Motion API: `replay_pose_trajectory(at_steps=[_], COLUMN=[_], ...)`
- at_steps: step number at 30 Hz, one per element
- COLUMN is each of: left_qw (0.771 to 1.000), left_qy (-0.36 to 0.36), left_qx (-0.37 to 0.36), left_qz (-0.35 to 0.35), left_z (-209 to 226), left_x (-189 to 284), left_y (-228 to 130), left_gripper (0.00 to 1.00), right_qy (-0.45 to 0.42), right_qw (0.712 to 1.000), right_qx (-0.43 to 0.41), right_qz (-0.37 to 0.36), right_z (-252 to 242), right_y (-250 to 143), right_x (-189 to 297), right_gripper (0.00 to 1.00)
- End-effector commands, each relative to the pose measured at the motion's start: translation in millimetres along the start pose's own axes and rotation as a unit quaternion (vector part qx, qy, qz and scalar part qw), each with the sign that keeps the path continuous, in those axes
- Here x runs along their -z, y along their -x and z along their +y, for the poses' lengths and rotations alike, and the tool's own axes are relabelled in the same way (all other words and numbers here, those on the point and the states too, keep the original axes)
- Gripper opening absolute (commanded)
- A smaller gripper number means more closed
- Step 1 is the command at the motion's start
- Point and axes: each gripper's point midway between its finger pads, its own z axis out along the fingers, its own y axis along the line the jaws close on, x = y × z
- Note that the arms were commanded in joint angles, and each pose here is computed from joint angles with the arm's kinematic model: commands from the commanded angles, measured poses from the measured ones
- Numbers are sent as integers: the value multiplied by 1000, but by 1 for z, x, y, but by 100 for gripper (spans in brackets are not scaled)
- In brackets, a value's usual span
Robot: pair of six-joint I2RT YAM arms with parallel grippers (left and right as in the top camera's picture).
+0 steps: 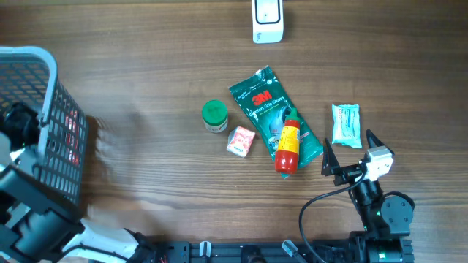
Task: Scan the item barcode
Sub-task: 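Grasp the red Nescafe stick packet in the basket with the left gripper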
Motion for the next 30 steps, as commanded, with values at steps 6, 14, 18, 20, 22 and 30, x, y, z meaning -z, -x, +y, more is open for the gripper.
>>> replay_pose_trajectory(at_steps=[6, 14, 18, 20, 22, 30], left_qw=[989, 989, 986, 976, 956, 949], left_qy=[16, 72, 91, 92, 92, 67], left_qx=[-49, -39, -31, -35, -41, -76], left_qz=[-140, -127, -139, -193, -276, -300], left_z=[5, 27, 35, 35, 33, 9], left_x=[-15, -49, -61, -54, -40, -7], left_y=[3, 10, 19, 37, 65, 96], left_gripper=[100, 100, 100, 100, 100, 100], right_qy=[4, 4, 4, 4, 4, 4], right_qw=[1000, 1000, 1000, 1000, 1000, 1000], right_qx=[6, 6, 6, 6, 6, 6], right_qz=[-4, -4, -4, -4, -4, -4], right_z=[2, 2, 2, 2, 2, 2], right_y=[2, 2, 2, 2, 2, 2], right_x=[0, 0, 0, 0, 0, 0], right_gripper=[100, 100, 100, 100, 100, 100])
